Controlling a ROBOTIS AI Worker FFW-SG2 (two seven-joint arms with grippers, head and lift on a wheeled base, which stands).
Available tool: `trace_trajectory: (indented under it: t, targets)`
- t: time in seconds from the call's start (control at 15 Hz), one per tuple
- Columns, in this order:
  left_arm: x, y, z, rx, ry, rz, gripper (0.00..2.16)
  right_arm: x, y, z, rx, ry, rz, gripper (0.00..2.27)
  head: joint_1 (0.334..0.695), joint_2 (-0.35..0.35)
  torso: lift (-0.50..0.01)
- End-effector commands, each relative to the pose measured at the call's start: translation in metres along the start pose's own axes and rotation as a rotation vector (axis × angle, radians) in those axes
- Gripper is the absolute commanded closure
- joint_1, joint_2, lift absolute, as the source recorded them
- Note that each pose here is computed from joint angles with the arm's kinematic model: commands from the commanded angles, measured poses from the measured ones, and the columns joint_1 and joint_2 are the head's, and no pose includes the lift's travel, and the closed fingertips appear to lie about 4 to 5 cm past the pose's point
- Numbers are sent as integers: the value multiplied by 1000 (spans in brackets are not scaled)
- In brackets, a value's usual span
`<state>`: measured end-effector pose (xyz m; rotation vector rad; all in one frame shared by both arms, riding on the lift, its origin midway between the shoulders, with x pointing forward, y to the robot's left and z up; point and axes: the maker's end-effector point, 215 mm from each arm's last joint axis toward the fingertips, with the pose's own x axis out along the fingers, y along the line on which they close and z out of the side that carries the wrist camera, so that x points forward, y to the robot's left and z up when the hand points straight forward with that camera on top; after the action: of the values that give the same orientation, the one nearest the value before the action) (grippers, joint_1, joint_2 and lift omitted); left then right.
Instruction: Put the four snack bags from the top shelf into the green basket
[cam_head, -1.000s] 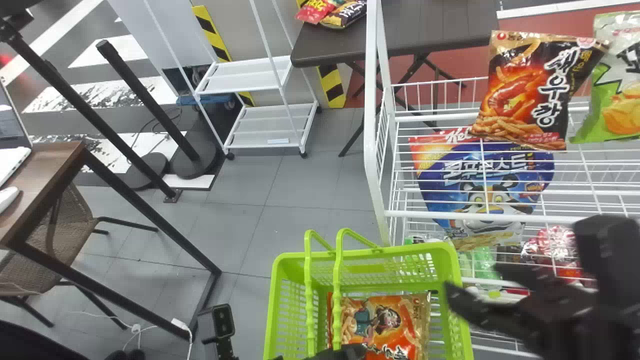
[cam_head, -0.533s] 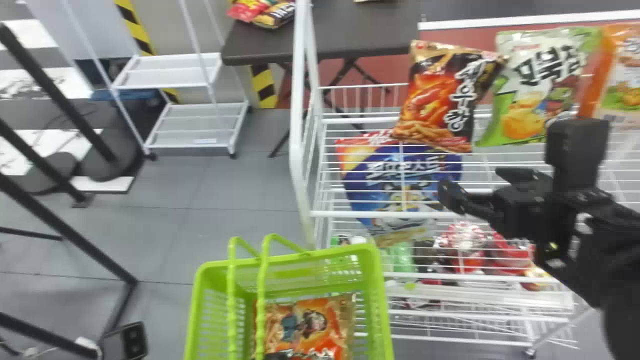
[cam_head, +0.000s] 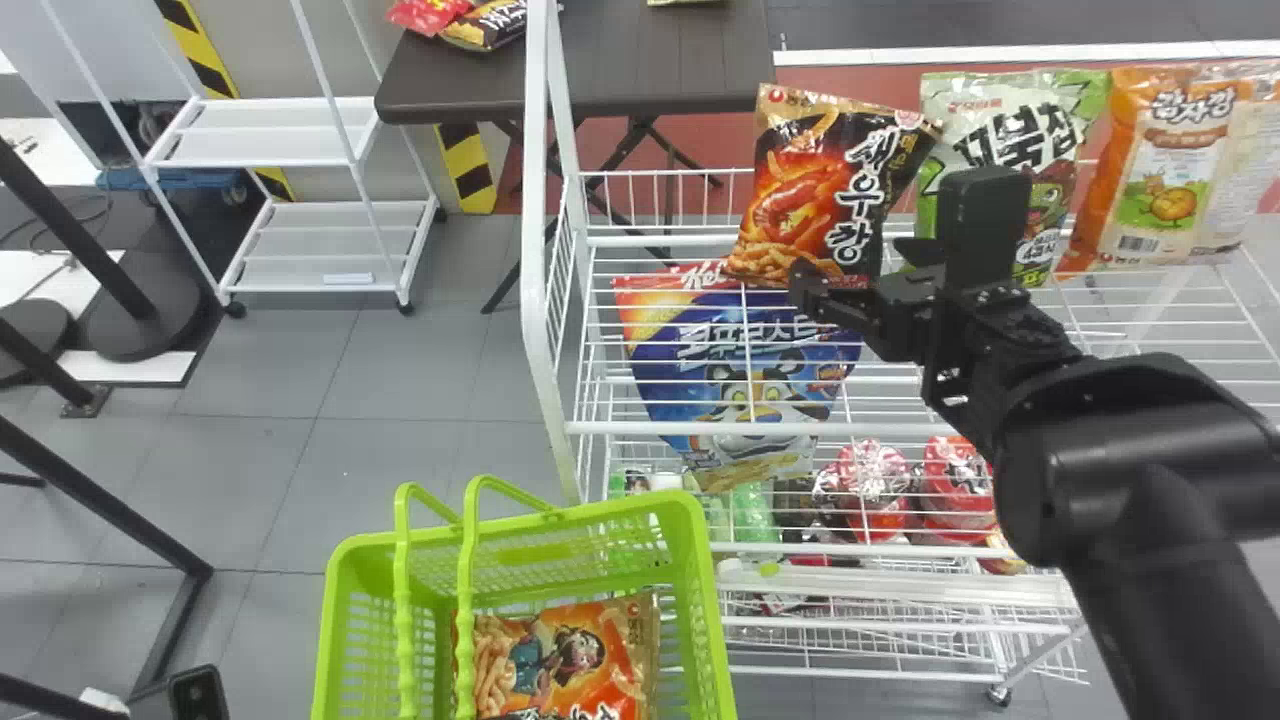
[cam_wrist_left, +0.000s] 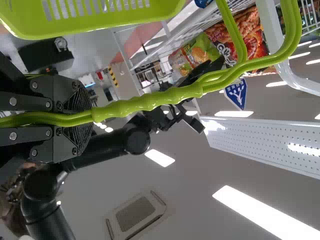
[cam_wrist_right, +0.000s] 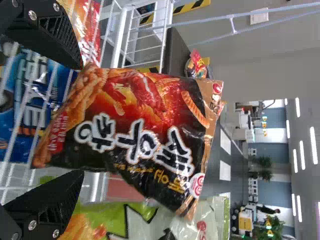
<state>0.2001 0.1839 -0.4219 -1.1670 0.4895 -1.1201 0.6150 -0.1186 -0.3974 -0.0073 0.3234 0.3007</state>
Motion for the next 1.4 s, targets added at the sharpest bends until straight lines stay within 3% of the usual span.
trace_trajectory:
  t: [0.0, 0.4, 0.47, 0.6, 0.67, 0.8, 1.07, 1.33]
  targets:
    - [0, -2, -1, -2, -2, -9, 2148, 19, 5, -1, -7, -4, -11, 63, 695, 91, 0]
    - [-5, -2, -2, -3, -8, 0, 2148, 53, 5, -8, -93, 63, -85, 124, 695, 109, 0]
    - [-6, -2, -2, -5, -9, 2, 2148, 56, 5, -6, -95, 66, -74, 404, 695, 113, 0]
    - [-9, -2, -2, -5, -13, 10, 2148, 56, 8, -8, -96, 73, -61, 1733, 695, 120, 0]
    - [-9, -2, -2, -5, -13, 10, 2148, 55, 7, -17, -96, 99, -65, 2135, 695, 123, 0]
    - [-10, -2, -2, -6, -15, 10, 2148, 49, 10, -24, -91, 97, -63, 2250, 695, 124, 0]
    - [-11, -2, -1, -4, -17, 11, 2148, 29, 17, -9, -91, 38, -43, 2250, 695, 130, 0]
    - [-11, -2, -1, -5, -17, 12, 2148, -28, 30, 17, -67, -60, 0, 2250, 695, 139, 0]
